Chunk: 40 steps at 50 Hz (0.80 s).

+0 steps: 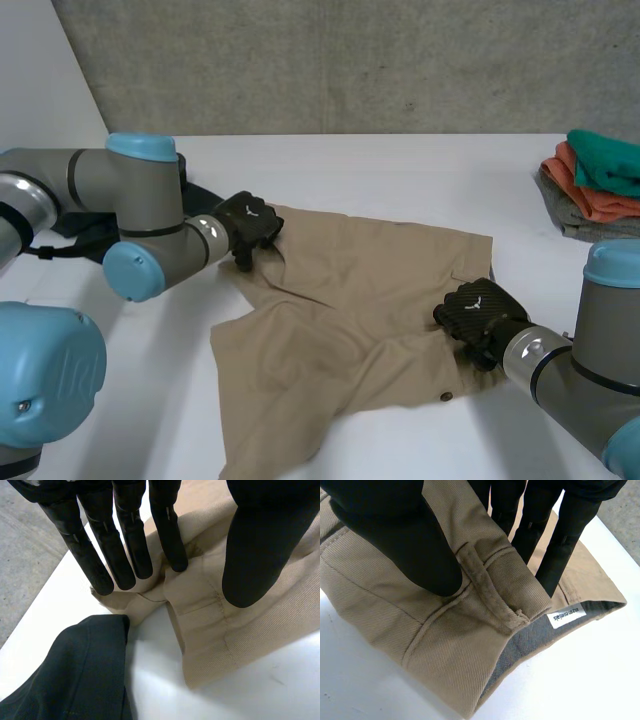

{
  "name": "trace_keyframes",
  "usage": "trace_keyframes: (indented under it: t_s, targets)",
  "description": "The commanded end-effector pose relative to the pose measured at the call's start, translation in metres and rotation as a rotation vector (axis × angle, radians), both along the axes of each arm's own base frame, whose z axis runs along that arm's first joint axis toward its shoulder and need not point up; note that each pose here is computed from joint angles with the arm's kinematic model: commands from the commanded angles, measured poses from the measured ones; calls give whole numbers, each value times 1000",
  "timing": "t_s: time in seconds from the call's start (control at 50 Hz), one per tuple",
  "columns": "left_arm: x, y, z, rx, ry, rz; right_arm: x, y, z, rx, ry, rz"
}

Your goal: Fold the laundry.

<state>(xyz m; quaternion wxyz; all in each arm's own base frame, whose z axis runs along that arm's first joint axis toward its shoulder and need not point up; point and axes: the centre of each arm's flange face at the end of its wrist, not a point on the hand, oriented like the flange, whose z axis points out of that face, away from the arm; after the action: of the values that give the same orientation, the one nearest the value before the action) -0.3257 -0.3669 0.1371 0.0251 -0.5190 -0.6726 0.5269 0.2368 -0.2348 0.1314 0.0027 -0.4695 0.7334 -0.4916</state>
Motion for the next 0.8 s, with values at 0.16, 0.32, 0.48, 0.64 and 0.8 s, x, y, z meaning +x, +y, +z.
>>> trace_keyframes:
  t_s: [0.16, 0.32, 0.48, 0.64, 0.8]
  targets:
    - [-10, -2, -15, -40, -48, -29, -1, -1, 2, -5, -2, -4]
    - [-8, -5, -6, -81, -75, 45, -2, -2, 2, -5, -2, -9]
    - [20, 14, 24, -14, -152, 185, -2, 0, 2, -2, -2, -4]
    - [50, 33, 29, 41, -268, 252, 2, 6, 5, -7, -4, 16]
    - [44, 35, 19, 50, -282, 243, 6, 10, 7, -17, -1, 27]
